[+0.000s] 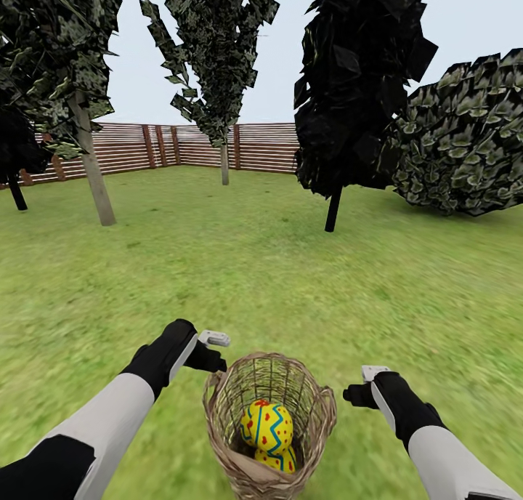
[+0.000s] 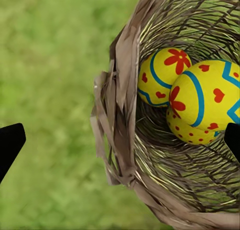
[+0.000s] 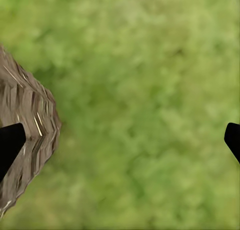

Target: Take the three Easter eggs out of the wicker basket on the lawn in the garden, then place them on the lawn next to a single tree (choose any tree) so that all three eggs are next to the same tree and none are left in the basket.

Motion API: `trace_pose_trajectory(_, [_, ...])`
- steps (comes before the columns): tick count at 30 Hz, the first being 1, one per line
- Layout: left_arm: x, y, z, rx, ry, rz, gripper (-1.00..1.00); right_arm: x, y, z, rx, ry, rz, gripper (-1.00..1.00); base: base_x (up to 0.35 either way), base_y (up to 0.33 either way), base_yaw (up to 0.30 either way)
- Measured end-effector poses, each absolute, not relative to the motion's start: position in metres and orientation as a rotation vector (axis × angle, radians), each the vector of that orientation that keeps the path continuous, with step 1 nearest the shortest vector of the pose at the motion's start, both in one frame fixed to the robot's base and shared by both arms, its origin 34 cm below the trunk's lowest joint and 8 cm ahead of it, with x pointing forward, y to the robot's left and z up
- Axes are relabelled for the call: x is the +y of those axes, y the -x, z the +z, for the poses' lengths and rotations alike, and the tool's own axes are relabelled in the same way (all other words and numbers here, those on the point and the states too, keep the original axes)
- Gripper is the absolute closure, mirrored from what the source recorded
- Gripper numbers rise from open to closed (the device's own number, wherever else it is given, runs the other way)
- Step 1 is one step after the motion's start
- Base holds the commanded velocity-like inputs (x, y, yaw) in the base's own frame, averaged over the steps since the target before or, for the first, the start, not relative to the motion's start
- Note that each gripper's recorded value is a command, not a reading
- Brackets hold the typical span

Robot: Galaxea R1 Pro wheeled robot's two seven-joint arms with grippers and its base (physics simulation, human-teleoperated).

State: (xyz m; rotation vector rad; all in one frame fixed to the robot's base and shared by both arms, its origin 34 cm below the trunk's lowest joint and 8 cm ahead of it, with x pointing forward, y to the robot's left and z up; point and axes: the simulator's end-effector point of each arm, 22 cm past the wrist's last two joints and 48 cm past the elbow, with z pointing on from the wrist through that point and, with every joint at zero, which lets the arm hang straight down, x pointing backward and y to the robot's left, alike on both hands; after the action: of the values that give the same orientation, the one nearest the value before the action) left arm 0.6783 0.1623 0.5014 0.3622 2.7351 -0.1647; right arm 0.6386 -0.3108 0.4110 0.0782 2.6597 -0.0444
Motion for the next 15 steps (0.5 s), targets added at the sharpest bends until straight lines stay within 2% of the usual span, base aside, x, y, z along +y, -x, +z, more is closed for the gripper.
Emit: trace_pose_trajectory(15, [0.157, -0.668, 0.47, 2.743, -0.36, -0.186, -1.0, -0.312, -0.631, 0.382, 2.659, -0.079, -0.046, -1.0, 0.001, 0.0, 0.0])
